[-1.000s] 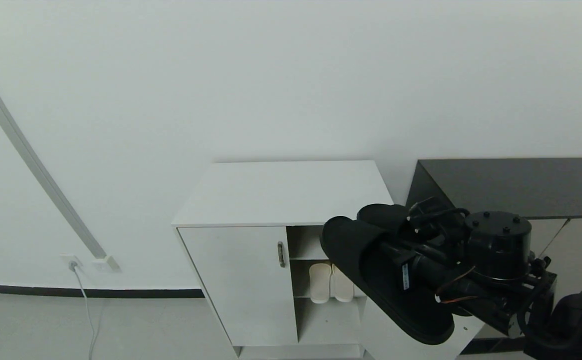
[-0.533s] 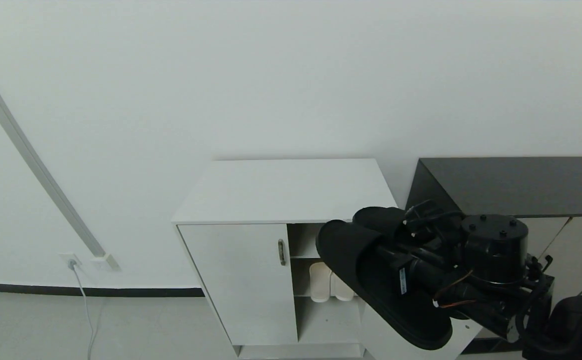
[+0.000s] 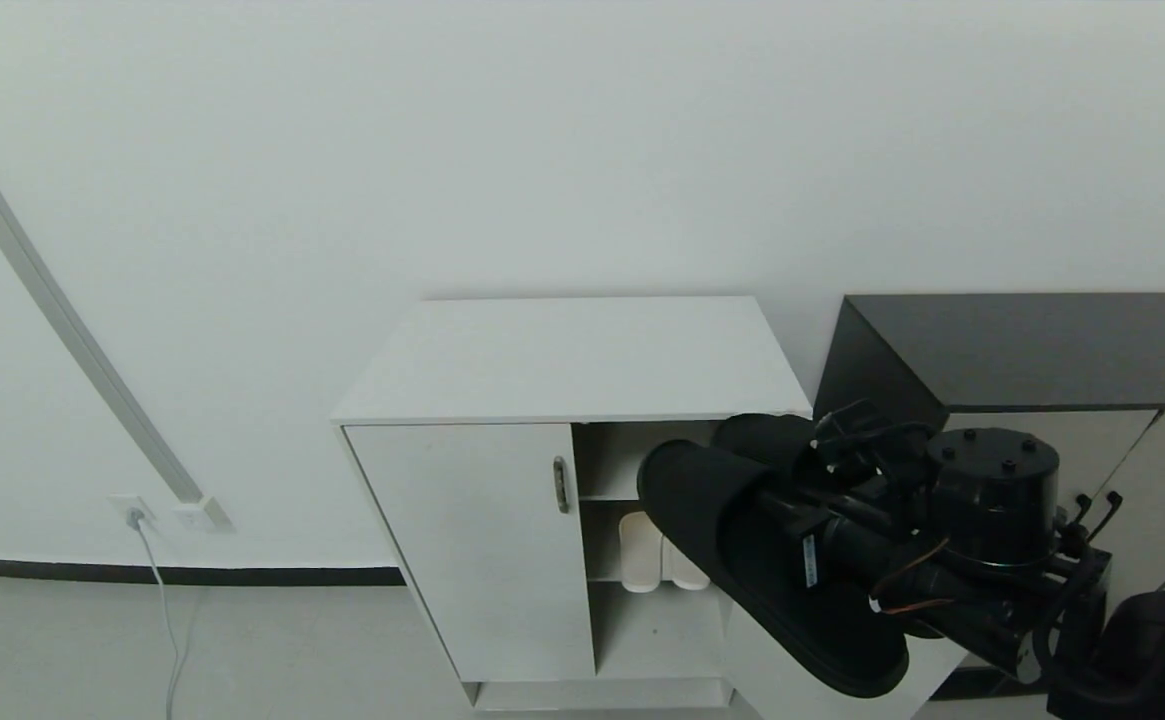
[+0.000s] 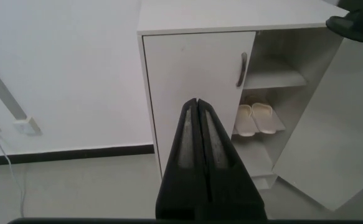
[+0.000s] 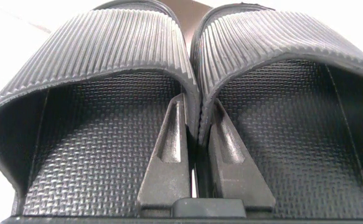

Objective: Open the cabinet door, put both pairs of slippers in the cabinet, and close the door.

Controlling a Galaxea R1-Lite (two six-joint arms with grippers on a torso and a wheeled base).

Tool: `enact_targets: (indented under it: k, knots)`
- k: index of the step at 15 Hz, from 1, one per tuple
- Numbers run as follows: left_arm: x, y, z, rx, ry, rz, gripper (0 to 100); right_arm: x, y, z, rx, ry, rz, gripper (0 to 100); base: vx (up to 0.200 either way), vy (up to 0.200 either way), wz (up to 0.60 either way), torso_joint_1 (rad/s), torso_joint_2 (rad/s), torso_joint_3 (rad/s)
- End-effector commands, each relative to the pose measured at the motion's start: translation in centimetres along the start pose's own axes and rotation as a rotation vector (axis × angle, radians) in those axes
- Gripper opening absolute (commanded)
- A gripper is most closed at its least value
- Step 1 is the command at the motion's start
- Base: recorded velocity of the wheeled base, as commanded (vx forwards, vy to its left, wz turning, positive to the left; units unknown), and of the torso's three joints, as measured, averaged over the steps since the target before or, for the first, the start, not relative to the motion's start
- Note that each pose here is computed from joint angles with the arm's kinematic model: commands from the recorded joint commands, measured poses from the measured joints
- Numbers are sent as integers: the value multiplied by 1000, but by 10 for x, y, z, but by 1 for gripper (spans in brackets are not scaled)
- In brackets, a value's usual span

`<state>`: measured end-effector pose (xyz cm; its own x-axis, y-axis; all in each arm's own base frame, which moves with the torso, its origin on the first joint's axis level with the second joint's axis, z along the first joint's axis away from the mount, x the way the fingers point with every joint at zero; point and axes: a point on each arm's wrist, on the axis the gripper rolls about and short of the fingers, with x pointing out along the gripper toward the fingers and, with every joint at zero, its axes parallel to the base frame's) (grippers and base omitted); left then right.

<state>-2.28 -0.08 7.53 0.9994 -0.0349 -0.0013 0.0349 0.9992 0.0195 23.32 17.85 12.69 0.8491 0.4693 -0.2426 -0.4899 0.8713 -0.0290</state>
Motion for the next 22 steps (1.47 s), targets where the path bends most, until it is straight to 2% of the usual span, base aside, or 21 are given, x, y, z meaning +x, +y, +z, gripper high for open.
enact_targets:
  k: [1,22]
  knots:
    - [0,0,0,0,2,0,0,0,0,-1,-1,2,1,0,0,0,0,-163,369,207]
    - [0,0,0,-4,2,1,0,0,3,-4,-3,5,10,0,0,0,0,-194,501,305]
